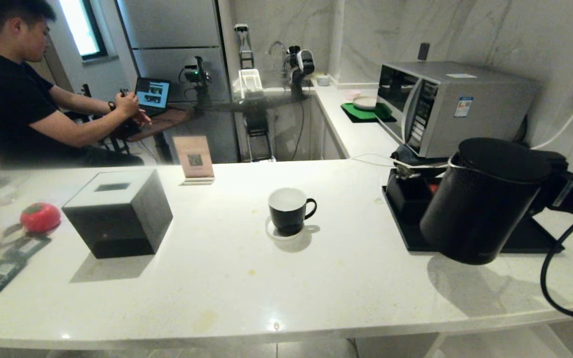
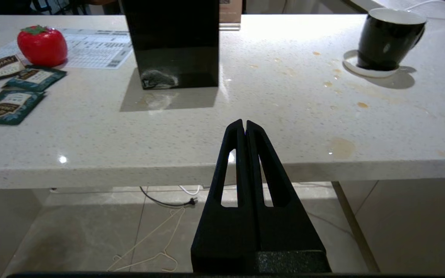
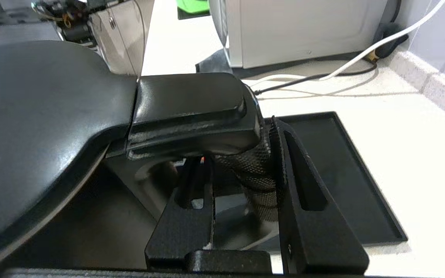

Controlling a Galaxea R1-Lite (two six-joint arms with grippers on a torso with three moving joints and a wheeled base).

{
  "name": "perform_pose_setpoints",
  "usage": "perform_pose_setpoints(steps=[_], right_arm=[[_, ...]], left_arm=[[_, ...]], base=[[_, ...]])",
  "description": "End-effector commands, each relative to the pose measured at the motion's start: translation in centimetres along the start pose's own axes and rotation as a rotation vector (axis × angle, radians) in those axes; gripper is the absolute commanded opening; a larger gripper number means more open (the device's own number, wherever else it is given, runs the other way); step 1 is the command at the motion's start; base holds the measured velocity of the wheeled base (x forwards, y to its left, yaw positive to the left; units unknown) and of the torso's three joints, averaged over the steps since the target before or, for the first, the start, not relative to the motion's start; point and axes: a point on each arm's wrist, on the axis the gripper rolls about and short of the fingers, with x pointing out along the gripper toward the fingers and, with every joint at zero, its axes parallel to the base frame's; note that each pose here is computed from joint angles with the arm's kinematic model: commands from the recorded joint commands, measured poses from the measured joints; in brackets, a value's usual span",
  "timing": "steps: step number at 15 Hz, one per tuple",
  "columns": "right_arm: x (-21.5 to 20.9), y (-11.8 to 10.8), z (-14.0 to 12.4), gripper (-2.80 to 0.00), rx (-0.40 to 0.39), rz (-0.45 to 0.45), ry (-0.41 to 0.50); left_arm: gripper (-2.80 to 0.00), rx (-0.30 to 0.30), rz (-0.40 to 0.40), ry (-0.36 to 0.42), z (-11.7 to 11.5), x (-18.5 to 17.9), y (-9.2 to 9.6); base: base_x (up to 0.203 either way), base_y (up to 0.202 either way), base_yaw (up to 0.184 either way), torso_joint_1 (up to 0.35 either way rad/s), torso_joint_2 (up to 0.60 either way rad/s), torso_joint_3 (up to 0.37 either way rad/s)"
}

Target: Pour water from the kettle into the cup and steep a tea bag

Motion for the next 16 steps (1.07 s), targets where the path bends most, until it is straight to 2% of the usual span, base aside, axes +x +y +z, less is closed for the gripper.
perform_pose_setpoints(steps=[1, 11, 13, 16], right_arm=[[0.02, 0.02, 0.06, -2.8, 0.002, 0.004, -0.007], [-0.35, 0.07, 0.03, -2.8, 0.002, 0.005, -0.006], [-0.32, 0.06, 0.0, -2.8, 0.002, 0.005, -0.005], [-0.34, 0.07, 0.03, -2.8, 0.002, 0.005, -0.006]], left_arm=[[-2.8, -0.002, 0.001, 0.002, 0.0, 0.01, 0.0], [-2.8, 0.0, 0.001, 0.003, -0.01, 0.01, 0.0], [-2.8, 0.0, 0.001, 0.002, 0.0, 0.01, 0.0], [-2.8, 0.0, 0.001, 0.002, 0.0, 0.01, 0.0]], base=[[0.005, 0.127, 0.001, -0.002, 0.0, 0.003], [0.0, 0.193, -0.002, 0.002, 0.0, 0.002], [0.0, 0.114, -0.002, 0.002, 0.0, 0.002], [0.0, 0.0, 0.0, 0.0, 0.0, 0.0]])
